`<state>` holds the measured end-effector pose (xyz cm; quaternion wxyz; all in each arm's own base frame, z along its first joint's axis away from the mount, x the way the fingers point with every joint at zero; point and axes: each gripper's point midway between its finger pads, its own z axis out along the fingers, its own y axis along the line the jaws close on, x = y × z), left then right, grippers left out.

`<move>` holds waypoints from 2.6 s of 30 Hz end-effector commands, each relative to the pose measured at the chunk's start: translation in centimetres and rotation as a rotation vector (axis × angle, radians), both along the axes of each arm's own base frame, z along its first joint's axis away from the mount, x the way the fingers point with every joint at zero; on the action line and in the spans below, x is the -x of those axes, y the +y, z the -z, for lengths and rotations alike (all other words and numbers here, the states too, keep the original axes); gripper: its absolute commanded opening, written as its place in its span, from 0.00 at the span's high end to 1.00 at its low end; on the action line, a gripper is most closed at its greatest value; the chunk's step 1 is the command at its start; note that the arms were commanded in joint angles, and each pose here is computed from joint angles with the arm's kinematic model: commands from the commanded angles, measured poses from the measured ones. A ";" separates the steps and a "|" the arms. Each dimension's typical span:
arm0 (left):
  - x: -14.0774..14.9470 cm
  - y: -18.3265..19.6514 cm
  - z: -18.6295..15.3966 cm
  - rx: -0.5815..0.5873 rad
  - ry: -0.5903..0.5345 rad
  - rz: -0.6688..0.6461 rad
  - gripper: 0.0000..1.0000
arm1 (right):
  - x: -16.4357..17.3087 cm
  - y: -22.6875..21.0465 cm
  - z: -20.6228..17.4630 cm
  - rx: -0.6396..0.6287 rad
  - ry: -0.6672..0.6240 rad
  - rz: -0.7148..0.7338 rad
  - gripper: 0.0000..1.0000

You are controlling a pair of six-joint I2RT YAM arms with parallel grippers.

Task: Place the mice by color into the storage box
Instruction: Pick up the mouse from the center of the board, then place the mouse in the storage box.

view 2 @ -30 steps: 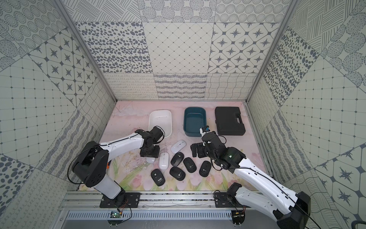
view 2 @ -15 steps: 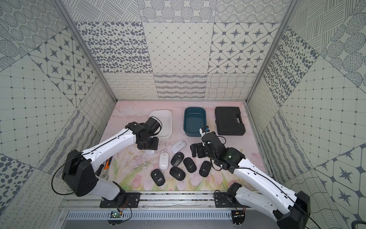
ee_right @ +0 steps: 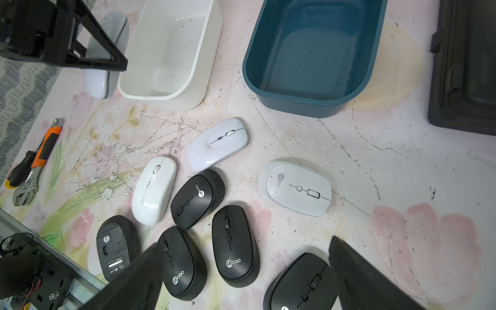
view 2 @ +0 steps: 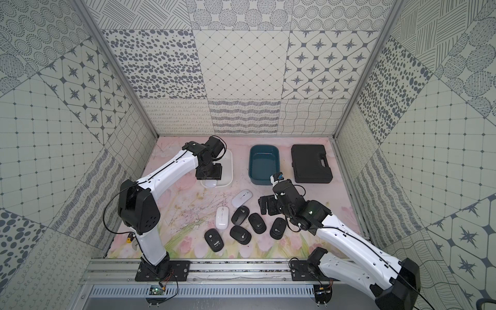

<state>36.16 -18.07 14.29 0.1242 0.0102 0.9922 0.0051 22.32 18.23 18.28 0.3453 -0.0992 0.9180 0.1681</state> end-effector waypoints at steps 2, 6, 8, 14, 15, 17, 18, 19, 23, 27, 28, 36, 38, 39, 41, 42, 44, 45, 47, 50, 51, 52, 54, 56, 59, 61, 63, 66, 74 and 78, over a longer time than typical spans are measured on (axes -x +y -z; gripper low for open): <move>-3.3 0.6 0.9 -0.039 0.009 0.012 0.55 | 0.4 -0.7 1.4 0.026 0.059 0.049 0.01; -5.0 0.3 2.5 -0.055 0.007 0.014 0.54 | 1.0 -2.1 3.1 0.056 0.146 0.139 0.01; -5.7 0.4 3.6 -0.058 0.016 0.002 0.54 | 1.7 -2.7 4.5 0.073 0.216 0.180 0.01; -7.4 0.6 6.6 -0.050 0.021 -0.001 0.52 | 4.1 -4.3 7.3 0.131 0.399 0.251 0.01; -7.6 0.5 7.0 -0.044 0.020 0.000 0.53 | 4.4 -4.4 7.6 0.134 0.418 0.258 0.01; -7.8 0.6 7.7 -0.034 0.020 -0.006 0.55 | 4.9 -4.6 8.0 0.135 0.445 0.269 0.01; -8.0 0.6 8.0 -0.018 0.021 -0.014 0.55 | 5.2 -4.8 8.3 0.134 0.454 0.277 0.01; -8.0 0.6 8.3 -0.008 0.026 -0.019 0.55 | 5.4 -4.9 8.5 0.131 0.462 0.285 0.01; -7.9 0.3 9.1 0.007 0.040 -0.010 0.43 | 6.5 -4.8 9.6 0.119 0.525 0.296 0.01; -7.9 0.3 9.3 0.006 0.037 -0.002 0.33 | 7.2 -4.9 10.5 0.116 0.570 0.322 0.01; -7.9 0.3 9.3 0.006 0.037 -0.003 0.30 | 7.2 -5.0 10.7 0.116 0.569 0.333 0.01; -7.7 0.1 9.6 0.026 0.044 0.005 0.24 | 6.9 -4.1 12.1 0.085 0.602 0.359 0.01; -7.7 0.1 9.1 0.026 0.037 0.000 0.23 | 6.7 -4.1 12.3 0.090 0.600 0.364 0.01; -7.8 0.0 8.7 0.034 0.030 -0.003 0.23 | 6.7 -4.2 12.3 0.091 0.599 0.366 0.01; -7.8 -0.1 7.4 0.051 0.006 -0.011 0.21 | 6.7 -4.1 12.5 0.091 0.601 0.367 0.01; -7.8 -0.2 6.8 0.062 -0.002 -0.014 0.21 | 6.7 -4.1 12.6 0.089 0.602 0.369 0.01; -7.8 -0.3 5.1 0.081 -0.024 -0.021 0.19 | 6.8 -4.1 12.8 0.095 0.610 0.374 0.01; -7.6 -0.3 4.3 0.088 -0.034 -0.025 0.18 | 6.8 -4.2 12.9 0.097 0.612 0.378 0.01; -7.4 -0.1 2.4 0.103 -0.064 -0.037 0.16 | 6.7 -4.3 12.9 0.106 0.610 0.390 0.01; -6.8 0.0 0.3 0.124 -0.089 -0.048 0.12 | 6.4 -4.5 12.9 0.112 0.601 0.414 0.01; -6.5 0.1 -0.4 0.130 -0.093 -0.051 0.11 | 6.4 -4.6 12.9 0.113 0.600 0.420 0.01; -6.2 0.2 -1.2 0.136 -0.105 -0.054 0.10 | 6.4 -4.7 13.0 0.116 0.602 0.428 0.01; -5.5 0.1 -2.7 0.158 -0.132 -0.052 0.10 | 6.4 -4.7 13.1 0.118 0.606 0.439 0.01; -4.4 -0.3 -4.1 0.179 -0.156 -0.040 0.10 | 6.3 -4.7 13.2 0.124 0.607 0.442 0.01; -2.2 -0.8 -6.7 0.212 -0.199 -0.011 0.10 | 6.4 -5.2 13.6 0.151 0.610 0.463 0.01; -0.2 -1.3 -8.1 0.242 -0.220 0.012 0.10 | 6.1 -5.4 13.8 0.150 0.601 0.485 0.01; 1.5 -1.4 -8.7 0.256 -0.228 0.027 0.10 | 5.5 -5.1 13.9 0.142 0.586 0.491 0.01; 3.9 -1.5 -8.9 0.294 -0.221 0.031 0.10 | 4.8 -4.3 14.2 0.136 0.590 0.492 0.01; 7.3 -0.3 -8.7 0.329 -0.219 0.010 0.10 | 4.1 -3.9 15.3 0.161 0.600 0.510 0.02; 7.7 0.0 -8.1 0.320 -0.207 0.002 0.10 | 4.4 -3.8 15.5 0.162 0.611 0.505 0.10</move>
